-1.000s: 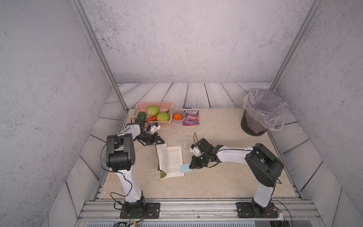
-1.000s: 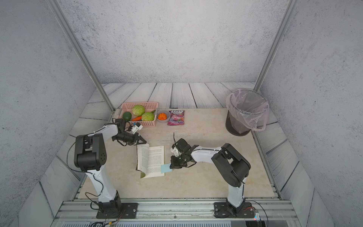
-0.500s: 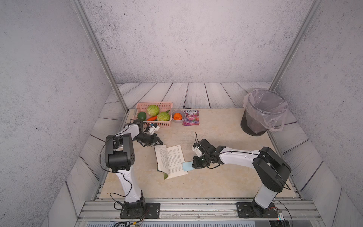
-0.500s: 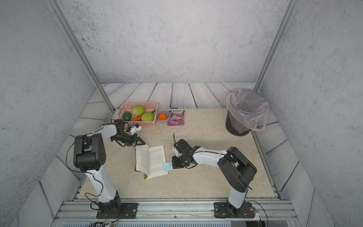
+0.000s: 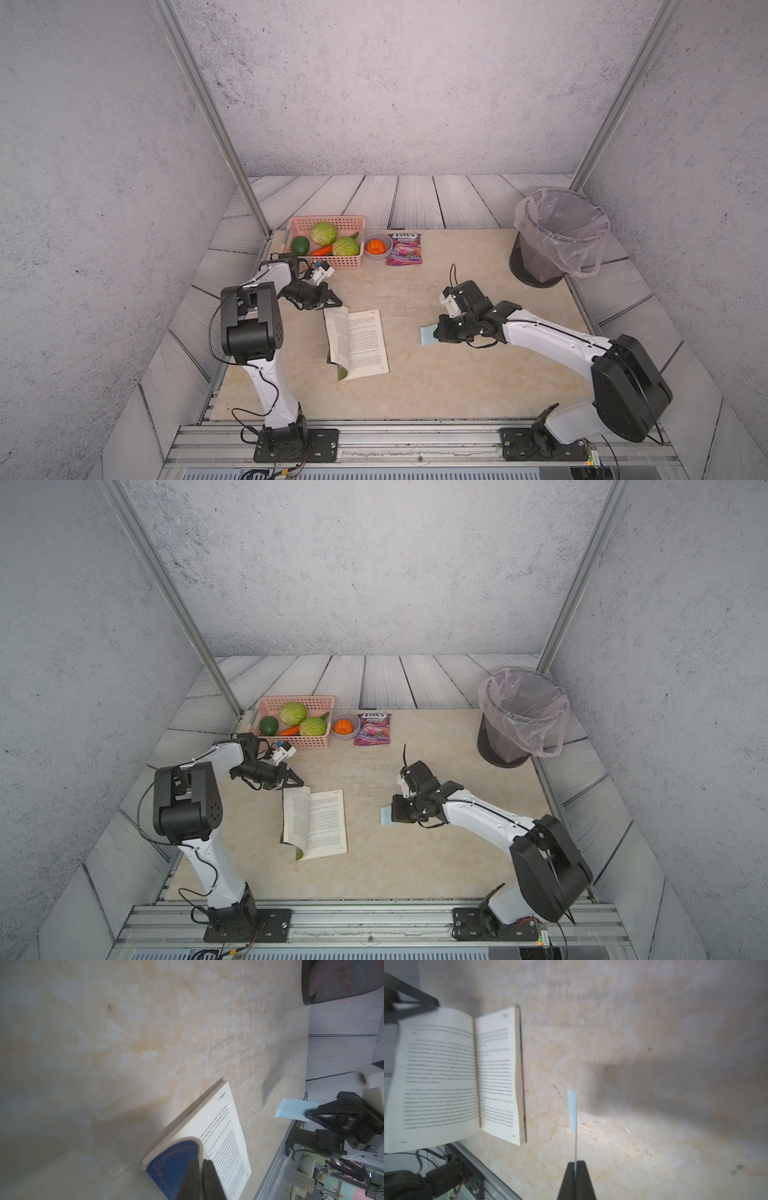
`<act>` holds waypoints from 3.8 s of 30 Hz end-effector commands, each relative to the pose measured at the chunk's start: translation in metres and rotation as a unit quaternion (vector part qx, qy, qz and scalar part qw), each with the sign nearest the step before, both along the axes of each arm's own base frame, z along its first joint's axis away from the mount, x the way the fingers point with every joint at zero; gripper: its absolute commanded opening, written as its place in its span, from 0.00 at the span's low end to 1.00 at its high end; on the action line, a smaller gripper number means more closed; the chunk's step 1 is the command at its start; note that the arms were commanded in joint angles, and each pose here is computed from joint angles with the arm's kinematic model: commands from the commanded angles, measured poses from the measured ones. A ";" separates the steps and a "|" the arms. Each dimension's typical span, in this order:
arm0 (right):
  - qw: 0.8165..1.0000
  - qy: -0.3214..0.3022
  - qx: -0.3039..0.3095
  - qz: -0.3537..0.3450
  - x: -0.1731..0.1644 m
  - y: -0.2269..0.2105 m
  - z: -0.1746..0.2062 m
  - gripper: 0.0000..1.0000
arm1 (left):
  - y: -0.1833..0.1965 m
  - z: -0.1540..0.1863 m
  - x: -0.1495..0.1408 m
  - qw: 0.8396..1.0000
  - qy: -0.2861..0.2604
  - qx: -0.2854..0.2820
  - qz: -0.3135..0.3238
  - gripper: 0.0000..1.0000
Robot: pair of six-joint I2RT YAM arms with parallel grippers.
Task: Peel off the used sticky note
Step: Close the book at the center of the board, then place the note in the trash bin, then reset both arms
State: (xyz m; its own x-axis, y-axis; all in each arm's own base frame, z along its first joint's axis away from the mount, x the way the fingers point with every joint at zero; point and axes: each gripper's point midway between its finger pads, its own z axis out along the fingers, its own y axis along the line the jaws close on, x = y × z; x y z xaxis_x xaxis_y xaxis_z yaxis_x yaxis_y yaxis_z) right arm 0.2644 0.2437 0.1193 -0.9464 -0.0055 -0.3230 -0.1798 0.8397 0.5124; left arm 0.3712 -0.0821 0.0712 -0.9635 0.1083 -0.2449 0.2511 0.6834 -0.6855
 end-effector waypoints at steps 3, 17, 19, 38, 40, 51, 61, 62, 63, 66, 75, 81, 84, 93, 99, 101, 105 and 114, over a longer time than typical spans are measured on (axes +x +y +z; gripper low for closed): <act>0.981 -0.123 -0.029 -0.147 0.062 -0.092 0.115 0.00 | 0.006 0.011 0.006 0.999 -0.029 0.022 0.005 0.00; 0.855 -0.238 -0.077 -0.454 0.179 -0.311 0.254 0.00 | -0.025 0.021 0.024 0.996 -0.064 0.055 -0.011 0.00; 0.853 -0.220 -0.083 -0.466 0.198 -0.332 0.243 0.00 | -0.033 0.020 0.028 0.996 -0.067 0.060 -0.015 0.00; 0.884 -0.220 -0.094 -0.401 0.220 -0.345 0.249 1.00 | -0.072 0.117 0.045 0.973 -0.199 0.099 -0.054 0.98; 0.885 -0.231 -0.086 -0.395 0.210 -0.339 0.264 1.00 | -0.070 0.141 0.045 0.968 -0.223 0.103 -0.052 0.98; 0.891 -0.268 -0.057 -0.362 0.146 -0.301 0.279 1.00 | -0.047 0.225 0.018 0.933 -0.337 0.129 0.017 0.98; 0.910 -0.266 -0.152 -0.280 0.072 -0.231 0.160 1.00 | 0.028 0.201 -0.017 0.870 -0.409 0.231 0.152 0.98; 0.914 -0.259 -0.165 -0.265 0.070 -0.224 0.143 1.00 | 0.036 0.186 -0.020 0.866 -0.404 0.243 0.168 0.98; 0.917 -0.248 -0.177 -0.256 0.068 -0.219 0.125 1.00 | 0.045 0.175 -0.022 0.859 -0.405 0.254 0.181 0.98; 0.919 -0.228 -0.218 -0.238 0.065 -0.212 0.080 1.00 | 0.065 0.142 -0.024 0.840 -0.414 0.286 0.202 0.98; 0.888 -0.342 -0.251 -0.180 0.097 -0.203 0.049 0.99 | 0.070 0.078 -0.006 0.806 -0.475 0.271 0.227 0.98; 0.873 -0.352 -0.292 -0.171 0.107 -0.214 0.038 0.99 | 0.071 0.056 0.018 0.803 -0.479 0.252 0.250 0.98; 0.866 -0.362 -0.294 -0.181 0.112 -0.223 0.023 0.97 | 0.067 0.039 0.021 0.802 -0.487 0.247 0.241 0.98; 0.858 -0.394 -0.249 -0.217 0.129 -0.249 -0.004 0.94 | 0.083 0.025 0.032 0.805 -0.450 0.271 0.276 0.98; 0.859 -0.415 -0.224 -0.200 0.139 -0.242 -0.026 0.92 | 0.083 0.027 0.033 0.807 -0.445 0.273 0.274 0.98; 0.872 -0.381 -0.235 -0.197 0.138 -0.245 -0.033 0.97 | 0.083 0.026 0.033 0.809 -0.443 0.274 0.274 0.98; 0.863 -0.395 -0.236 -0.208 0.139 -0.248 -0.030 1.00 | 0.083 0.026 0.032 0.808 -0.443 0.274 0.274 0.98; 0.873 -0.373 -0.239 -0.201 0.137 -0.247 -0.032 1.00 | 0.085 0.026 0.033 0.807 -0.442 0.276 0.277 0.98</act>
State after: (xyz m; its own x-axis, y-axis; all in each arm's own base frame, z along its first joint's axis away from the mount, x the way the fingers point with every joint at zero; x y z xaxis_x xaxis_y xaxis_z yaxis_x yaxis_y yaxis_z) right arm 0.3993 -0.0052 0.0794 -0.4360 -0.0317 -0.8994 0.0535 0.9967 -0.0611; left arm 0.3993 -0.0048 0.0868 -0.3970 0.0591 -0.9159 0.0575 0.9976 0.0394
